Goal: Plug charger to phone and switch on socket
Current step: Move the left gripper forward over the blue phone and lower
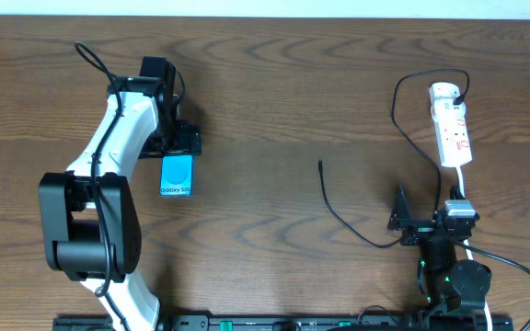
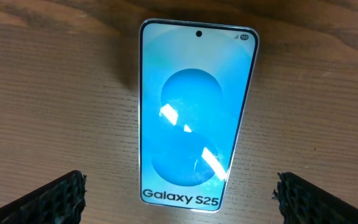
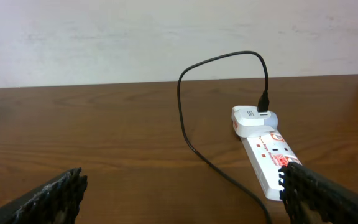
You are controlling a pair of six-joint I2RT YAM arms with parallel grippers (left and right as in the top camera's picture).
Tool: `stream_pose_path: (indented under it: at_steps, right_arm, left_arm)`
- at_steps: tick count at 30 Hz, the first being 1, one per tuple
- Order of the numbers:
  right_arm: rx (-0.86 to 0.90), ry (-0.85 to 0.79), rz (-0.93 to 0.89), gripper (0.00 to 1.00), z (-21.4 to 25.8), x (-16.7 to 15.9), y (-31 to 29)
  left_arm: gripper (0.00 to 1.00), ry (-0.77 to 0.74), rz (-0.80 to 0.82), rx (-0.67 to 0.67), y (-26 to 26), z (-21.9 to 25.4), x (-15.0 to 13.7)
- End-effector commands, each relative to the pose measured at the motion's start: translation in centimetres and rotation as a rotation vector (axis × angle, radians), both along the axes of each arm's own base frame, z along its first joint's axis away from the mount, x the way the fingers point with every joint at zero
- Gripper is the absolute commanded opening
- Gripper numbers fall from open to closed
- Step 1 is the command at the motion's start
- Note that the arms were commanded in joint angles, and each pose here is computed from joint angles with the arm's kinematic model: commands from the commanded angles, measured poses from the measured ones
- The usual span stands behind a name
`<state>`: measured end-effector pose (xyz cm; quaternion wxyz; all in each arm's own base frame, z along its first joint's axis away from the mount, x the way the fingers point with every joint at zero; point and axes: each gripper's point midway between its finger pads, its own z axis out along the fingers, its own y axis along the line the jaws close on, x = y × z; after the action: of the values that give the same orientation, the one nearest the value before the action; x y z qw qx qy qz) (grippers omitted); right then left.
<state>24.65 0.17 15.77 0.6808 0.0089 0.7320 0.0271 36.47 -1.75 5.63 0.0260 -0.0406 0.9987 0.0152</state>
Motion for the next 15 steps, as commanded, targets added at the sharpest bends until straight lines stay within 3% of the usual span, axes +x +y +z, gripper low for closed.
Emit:
stream_pose_path:
  at_steps: [1,15]
  right_arm:
    - [-0.007,-0.001,0.012,0.99,0.0,0.0,0.3]
    - [-0.007,-0.001,0.011,0.99,0.0,0.0,0.2]
  left_arm:
    - [0.98,0.034,0.003,0.018,0.4,-1.2,-0.5]
    - [0.98,0.087,-0.004,0.007,0.2,-3.5,-2.2]
